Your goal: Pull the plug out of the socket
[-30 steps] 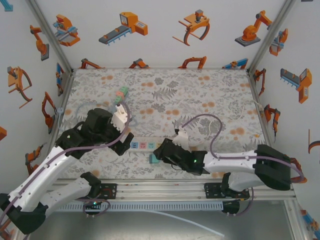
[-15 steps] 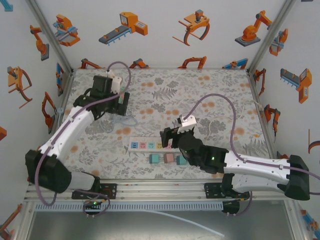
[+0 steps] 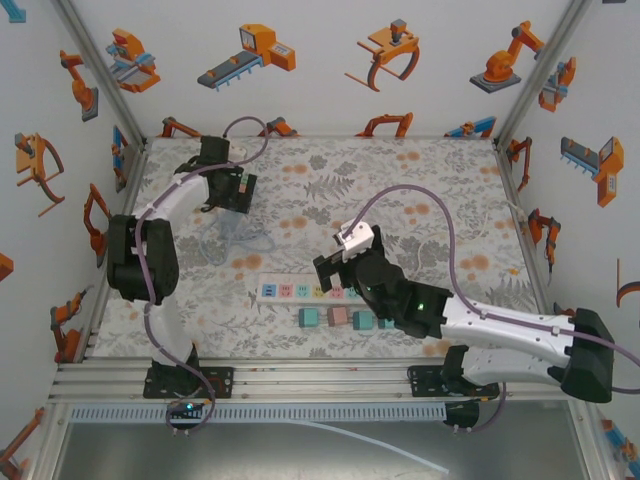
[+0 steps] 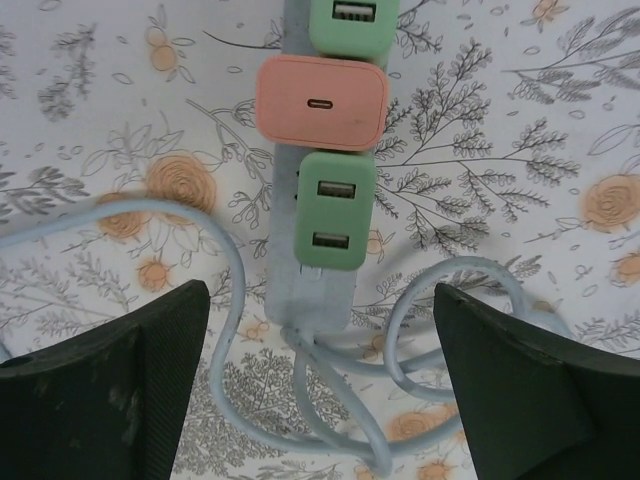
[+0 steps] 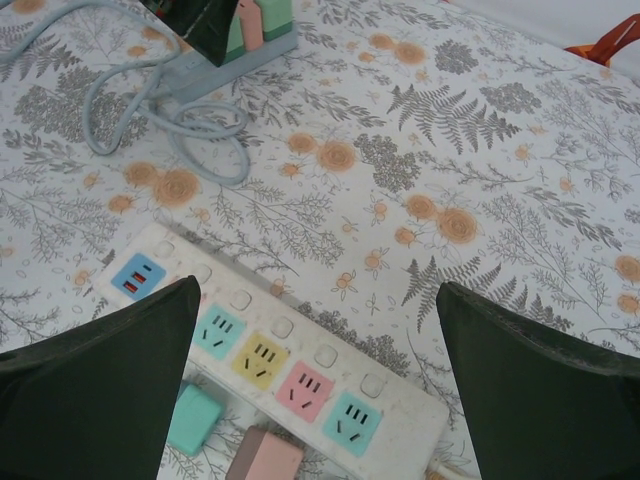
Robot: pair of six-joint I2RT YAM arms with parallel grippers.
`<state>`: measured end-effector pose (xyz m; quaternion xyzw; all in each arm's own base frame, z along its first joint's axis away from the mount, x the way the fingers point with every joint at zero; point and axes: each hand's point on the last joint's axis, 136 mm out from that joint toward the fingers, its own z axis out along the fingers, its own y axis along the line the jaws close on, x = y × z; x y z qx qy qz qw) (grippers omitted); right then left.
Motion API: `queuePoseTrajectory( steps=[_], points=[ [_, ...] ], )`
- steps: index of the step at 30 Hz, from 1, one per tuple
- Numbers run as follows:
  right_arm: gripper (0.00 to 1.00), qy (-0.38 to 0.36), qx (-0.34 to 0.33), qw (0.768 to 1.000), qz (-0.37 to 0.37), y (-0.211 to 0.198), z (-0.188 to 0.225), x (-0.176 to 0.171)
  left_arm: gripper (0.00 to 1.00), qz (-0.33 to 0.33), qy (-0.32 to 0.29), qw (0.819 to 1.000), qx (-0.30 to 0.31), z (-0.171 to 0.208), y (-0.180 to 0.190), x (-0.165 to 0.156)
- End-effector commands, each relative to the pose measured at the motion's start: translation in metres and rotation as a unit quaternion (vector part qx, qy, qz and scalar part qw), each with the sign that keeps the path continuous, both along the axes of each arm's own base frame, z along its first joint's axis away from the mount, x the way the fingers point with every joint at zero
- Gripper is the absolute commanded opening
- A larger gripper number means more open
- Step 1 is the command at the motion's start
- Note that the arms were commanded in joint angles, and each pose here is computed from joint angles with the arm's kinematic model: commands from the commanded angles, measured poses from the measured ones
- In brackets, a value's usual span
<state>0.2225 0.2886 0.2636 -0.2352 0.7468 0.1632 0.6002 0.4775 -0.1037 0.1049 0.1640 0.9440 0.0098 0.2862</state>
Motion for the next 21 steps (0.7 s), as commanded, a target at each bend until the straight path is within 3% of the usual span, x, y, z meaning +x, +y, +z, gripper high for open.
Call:
queuePoseTrajectory(
  steps=[1, 10, 14, 18, 21],
  points=[
    [0.91, -0.009, 0.015, 1.0, 0.004, -0.008, 0.013, -0.003, 0.81, -0.032, 0.01, 0.999, -0.004, -0.003, -0.001, 0.004],
    [0.91, -0.008, 0.053, 0.998, -0.019, -0.031, 0.02, -0.006, 0.69, -0.043, 0.091, 0.995, 0.0, -0.055, 0.015, -0.003],
    [0.9, -0.005, 0.064, 0.998, -0.018, -0.033, 0.021, -0.008, 0.65, -0.065, 0.11, 0.991, -0.048, -0.063, 0.007, -0.009],
    [0.89, 0.002, 0.072, 0.997, -0.009, -0.029, 0.023, -0.01, 0.44, -0.057, 0.116, 0.988, -0.082, -0.062, 0.006, -0.01],
    [0.89, 0.006, 0.077, 0.997, -0.012, -0.029, 0.023, -0.009, 0.37, -0.069, 0.115, 0.987, -0.093, -0.06, 0.002, -0.012]
  ],
)
